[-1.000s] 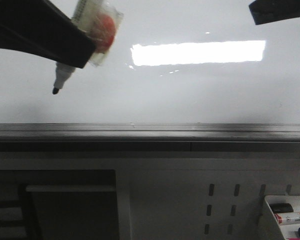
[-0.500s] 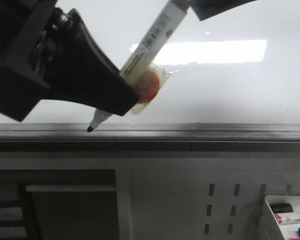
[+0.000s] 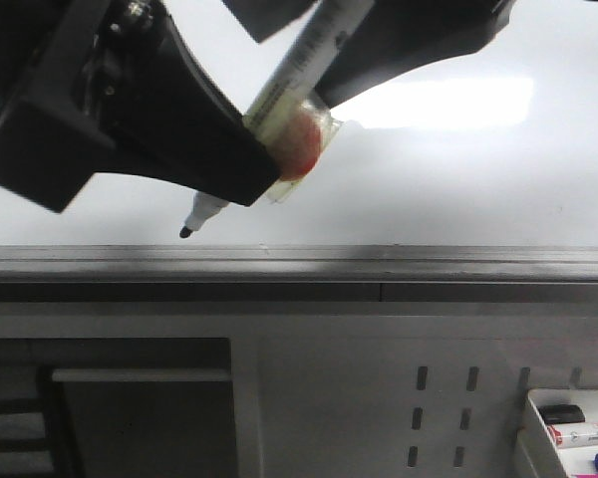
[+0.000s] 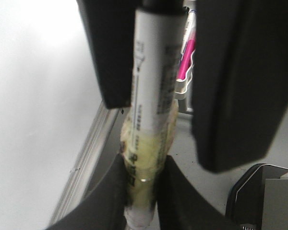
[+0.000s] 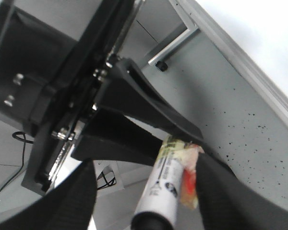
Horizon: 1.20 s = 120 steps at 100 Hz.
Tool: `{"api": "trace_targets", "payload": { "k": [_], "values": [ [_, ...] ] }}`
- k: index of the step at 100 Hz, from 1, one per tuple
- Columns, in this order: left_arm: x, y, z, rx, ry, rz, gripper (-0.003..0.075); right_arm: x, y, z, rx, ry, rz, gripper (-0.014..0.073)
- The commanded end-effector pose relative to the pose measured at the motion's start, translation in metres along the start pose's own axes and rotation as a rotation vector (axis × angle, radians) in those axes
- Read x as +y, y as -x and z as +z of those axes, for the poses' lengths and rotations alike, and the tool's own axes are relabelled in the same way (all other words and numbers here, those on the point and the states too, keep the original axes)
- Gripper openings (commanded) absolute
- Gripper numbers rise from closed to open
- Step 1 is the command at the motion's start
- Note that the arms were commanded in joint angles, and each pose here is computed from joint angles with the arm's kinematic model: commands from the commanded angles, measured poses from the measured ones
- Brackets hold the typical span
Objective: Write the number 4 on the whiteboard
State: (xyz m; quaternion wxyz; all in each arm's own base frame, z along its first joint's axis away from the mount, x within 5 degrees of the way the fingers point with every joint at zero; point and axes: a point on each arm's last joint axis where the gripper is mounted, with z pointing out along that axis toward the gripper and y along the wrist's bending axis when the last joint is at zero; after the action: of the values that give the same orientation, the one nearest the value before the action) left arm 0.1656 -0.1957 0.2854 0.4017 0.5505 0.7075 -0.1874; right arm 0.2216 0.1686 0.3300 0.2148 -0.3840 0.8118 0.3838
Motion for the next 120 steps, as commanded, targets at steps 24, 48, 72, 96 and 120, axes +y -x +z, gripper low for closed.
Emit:
{"api": "trace_targets", "payload": {
  "k": [24,48,72,96,120],
  "values": [
    [0.007,0.018,-0.010,-0.100,0.081,-0.008,-0.0020,0.011,0.009,-0.008,-0.042,0.027,-0.032,0.0153],
    [0.006,0.017,-0.009,-0.092,0.070,-0.004,-0.0013,0.012,0.008,-0.008,-0.036,0.033,-0.051,-0.0071],
    [0.005,0.017,-0.011,-0.092,0.072,0.016,0.0384,0.011,0.009,-0.008,-0.043,0.025,-0.051,-0.0070],
    [0.016,0.022,-0.040,-0.176,0.167,-0.046,0.0510,0.011,0.010,-0.011,-0.075,-0.003,-0.060,-0.0063],
    [0.049,0.000,-0.096,-0.260,0.402,-0.274,0.0472,0.019,-0.004,-0.027,-0.291,-0.153,-0.118,-0.0063]
  ]
}}
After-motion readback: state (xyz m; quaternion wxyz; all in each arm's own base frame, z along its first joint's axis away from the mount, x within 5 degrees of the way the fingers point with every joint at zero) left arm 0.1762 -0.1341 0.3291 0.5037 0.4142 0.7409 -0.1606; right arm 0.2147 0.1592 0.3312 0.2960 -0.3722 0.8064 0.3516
